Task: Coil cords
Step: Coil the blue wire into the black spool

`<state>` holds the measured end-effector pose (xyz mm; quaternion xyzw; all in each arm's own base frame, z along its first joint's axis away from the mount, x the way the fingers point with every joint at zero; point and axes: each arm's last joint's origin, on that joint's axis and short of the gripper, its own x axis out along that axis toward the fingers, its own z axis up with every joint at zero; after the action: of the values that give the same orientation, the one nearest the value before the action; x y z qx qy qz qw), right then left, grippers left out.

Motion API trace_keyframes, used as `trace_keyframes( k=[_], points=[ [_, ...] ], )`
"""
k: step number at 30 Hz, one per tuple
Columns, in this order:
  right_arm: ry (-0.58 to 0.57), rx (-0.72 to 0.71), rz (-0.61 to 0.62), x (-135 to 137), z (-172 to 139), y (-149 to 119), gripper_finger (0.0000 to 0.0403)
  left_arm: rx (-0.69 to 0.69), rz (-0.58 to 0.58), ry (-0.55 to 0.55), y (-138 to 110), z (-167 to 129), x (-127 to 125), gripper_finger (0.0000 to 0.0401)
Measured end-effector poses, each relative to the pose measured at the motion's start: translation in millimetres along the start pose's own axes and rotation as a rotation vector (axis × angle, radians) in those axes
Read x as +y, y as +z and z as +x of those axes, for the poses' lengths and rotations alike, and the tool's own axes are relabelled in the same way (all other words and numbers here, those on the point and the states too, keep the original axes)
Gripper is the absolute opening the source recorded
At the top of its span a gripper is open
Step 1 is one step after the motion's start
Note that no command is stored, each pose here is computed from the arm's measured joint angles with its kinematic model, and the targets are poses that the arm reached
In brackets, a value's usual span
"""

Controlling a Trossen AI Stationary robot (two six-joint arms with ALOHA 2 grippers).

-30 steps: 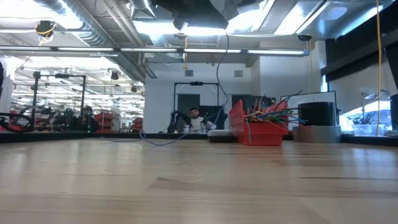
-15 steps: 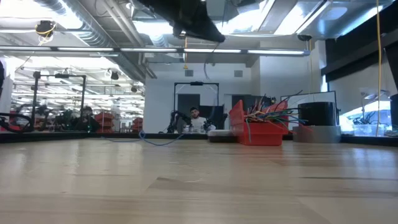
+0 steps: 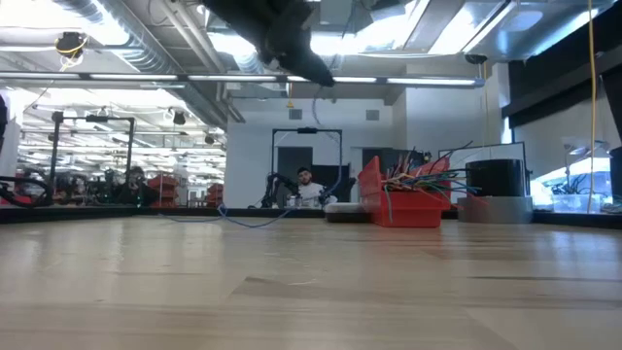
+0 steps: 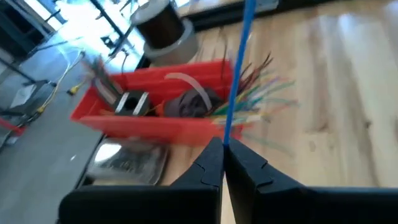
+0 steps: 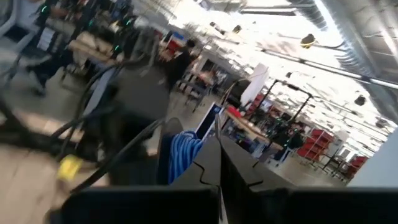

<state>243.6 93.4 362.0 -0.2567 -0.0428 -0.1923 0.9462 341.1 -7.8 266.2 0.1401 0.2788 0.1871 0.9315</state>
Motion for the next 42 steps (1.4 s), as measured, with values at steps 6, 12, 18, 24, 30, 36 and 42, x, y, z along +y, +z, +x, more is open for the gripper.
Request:
trace_keyframes(
  k=[6, 12, 18, 24, 30, 36, 42],
  points=[
    [0.114, 0.136, -0.047, 13, -5, -15, 0.0, 0.015, -0.003, 0.038, 3, -25, 18, 0.0002],
    [0.167, 0.26, -0.063, 19, 5, -38, 0.0, -0.026, -0.071, 0.033, 11, -62, 38, 0.0001],
    [0.143, 0.353, -0.087, 25, 29, -66, 0.0, -0.038, -0.188, -0.097, 11, -76, 45, 0.0001],
    [0.063, 0.434, -0.115, 30, 53, -95, 0.0, -0.003, -0.28, -0.228, 8, -74, 43, 0.0001],
    [-0.012, 0.455, -0.109, 32, 72, -114, 0.0, -0.037, -0.326, -0.346, 13, -66, 30, 0.0001],
    [-0.017, 0.444, -0.098, 37, 75, -118, 0.0, -0.094, -0.356, -0.341, 18, -41, 16, 0.0001],
    [-0.024, 0.439, -0.077, 37, 76, -118, 0.0, -0.148, -0.375, -0.272, 19, -21, 15, 0.0001]
  ],
)
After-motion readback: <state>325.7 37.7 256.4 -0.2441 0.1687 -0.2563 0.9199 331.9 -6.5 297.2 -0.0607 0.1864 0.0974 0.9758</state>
